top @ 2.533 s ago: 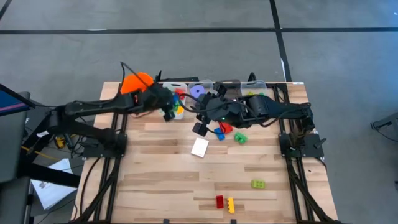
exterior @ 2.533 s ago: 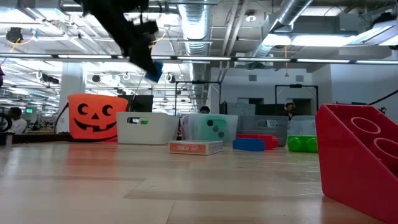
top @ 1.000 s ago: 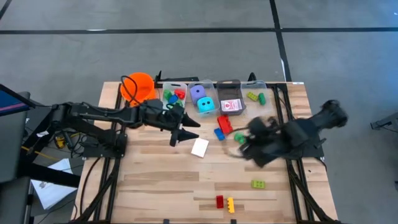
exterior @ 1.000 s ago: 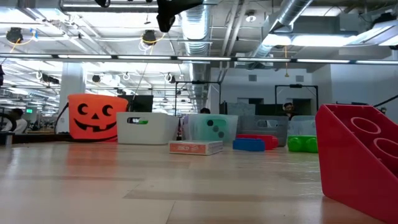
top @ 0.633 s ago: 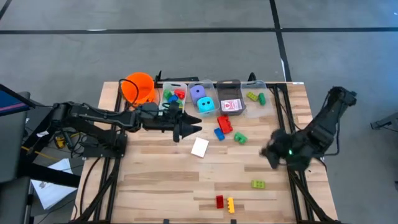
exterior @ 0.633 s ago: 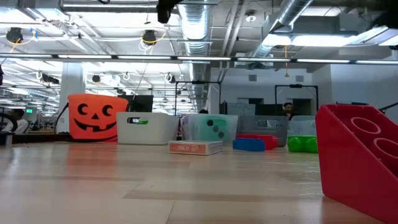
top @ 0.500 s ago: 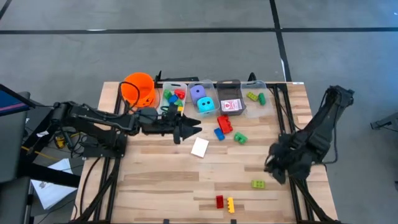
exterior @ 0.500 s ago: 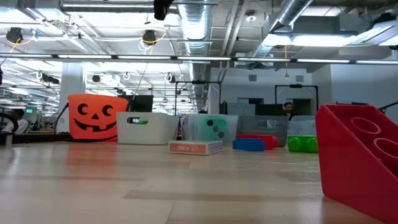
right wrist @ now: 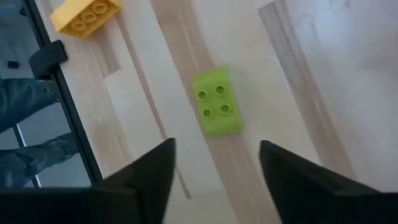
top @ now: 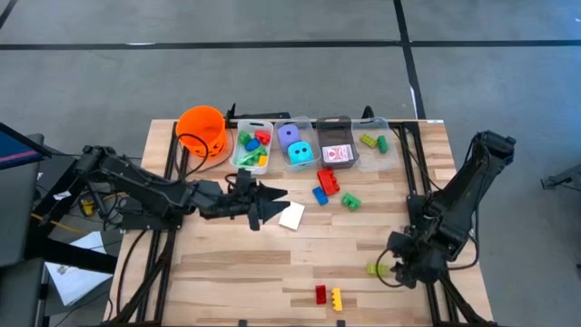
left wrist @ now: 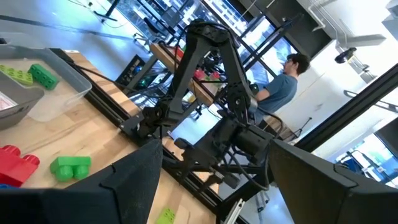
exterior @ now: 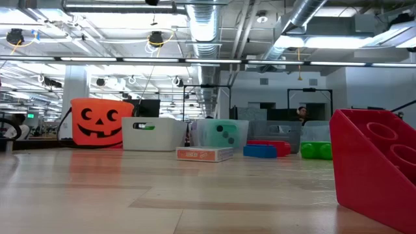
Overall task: Pick & Place Toys
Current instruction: Put the light green game piece into the right transparent bin
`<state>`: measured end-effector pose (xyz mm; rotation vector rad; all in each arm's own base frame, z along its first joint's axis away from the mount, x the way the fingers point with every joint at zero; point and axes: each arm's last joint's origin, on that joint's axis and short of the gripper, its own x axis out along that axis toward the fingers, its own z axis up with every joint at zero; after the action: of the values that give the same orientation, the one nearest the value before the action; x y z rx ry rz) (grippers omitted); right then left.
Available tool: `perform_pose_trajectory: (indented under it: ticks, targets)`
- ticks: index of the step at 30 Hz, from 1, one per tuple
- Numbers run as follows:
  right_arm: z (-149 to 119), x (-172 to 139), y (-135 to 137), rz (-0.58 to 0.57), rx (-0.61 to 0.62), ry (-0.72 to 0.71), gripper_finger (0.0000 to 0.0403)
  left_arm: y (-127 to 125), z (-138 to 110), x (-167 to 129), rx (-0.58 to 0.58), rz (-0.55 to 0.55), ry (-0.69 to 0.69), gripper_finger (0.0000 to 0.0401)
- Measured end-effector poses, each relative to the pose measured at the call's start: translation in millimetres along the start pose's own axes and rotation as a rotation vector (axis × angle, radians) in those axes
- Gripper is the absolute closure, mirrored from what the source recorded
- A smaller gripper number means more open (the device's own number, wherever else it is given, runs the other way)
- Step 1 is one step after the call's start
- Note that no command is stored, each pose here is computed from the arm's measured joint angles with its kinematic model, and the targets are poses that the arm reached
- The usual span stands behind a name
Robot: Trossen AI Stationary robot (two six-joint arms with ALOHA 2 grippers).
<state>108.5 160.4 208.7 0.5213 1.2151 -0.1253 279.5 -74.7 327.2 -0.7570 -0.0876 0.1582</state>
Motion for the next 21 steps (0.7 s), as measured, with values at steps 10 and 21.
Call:
perform_pose_trajectory:
  ticks: [10,21]
  targets:
    - [1,19,6,-0.051,-0.079,0.01,0.0019,-1,0,0,-0.003,0.002,-0.01,0.0115]
    - [4,54,10,-0.16,-0.125,0.078,0.0018,-1,0,0,-0.003,0.003,-0.01,0.0115]
